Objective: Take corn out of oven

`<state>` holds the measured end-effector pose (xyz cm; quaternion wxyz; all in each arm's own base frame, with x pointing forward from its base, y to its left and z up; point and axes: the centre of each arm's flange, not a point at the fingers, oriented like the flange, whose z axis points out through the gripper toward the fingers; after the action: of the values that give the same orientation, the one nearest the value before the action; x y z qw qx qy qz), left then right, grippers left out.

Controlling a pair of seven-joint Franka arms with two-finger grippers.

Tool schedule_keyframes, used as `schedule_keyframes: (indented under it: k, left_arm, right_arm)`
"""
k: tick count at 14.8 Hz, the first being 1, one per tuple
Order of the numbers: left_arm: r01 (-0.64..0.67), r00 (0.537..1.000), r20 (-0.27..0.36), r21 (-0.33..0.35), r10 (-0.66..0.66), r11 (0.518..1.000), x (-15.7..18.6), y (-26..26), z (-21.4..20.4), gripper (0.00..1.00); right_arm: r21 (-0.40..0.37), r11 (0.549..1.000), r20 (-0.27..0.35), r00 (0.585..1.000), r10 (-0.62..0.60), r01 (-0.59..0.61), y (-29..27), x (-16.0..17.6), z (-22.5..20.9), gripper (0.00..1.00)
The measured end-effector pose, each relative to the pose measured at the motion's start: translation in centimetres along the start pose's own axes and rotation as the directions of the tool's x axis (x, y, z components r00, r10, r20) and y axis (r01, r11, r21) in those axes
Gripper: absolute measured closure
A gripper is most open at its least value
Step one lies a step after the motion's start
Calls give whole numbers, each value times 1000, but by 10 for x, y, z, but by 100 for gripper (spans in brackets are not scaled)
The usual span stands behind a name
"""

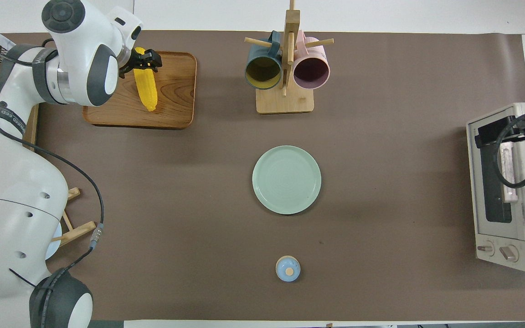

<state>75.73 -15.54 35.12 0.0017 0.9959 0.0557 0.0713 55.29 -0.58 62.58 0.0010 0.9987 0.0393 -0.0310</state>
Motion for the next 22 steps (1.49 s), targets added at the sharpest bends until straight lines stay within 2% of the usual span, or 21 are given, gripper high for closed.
schedule_keyframes:
  k: [5, 10, 14, 18, 20, 22]
  left_arm:
    - [4, 999, 53, 5, -4, 1000, -24, -11, -101, 0]
    - [3, 983, 183, 35, -9, 999, -83, -36, -215, 0]
    - [3, 974, 225, 41, -12, 999, -128, -55, -285, 0]
    - [1, 967, 253, 39, -11, 999, -180, -74, -313, 0]
    - [-8, 960, 278, 46, -5, 999, -201, -77, -305, 0]
    - [-14, 961, 277, 41, 2, 999, -206, -72, -296, 0]
  right_arm:
    - [0, 998, 3, 998, 68, -68, 2, -3, 1, 0]
    - [2, 996, 13, 996, 85, -85, 9, -9, 4, 0]
    - [4, 993, 17, 993, 120, -121, 27, -14, 6, 0]
    - [5, 991, 20, 991, 133, -133, 34, -15, 7, 0]
    - [5, 991, 20, 991, 133, -134, 34, -15, 7, 0]
    - [5, 991, 20, 991, 134, -135, 34, -15, 7, 0]
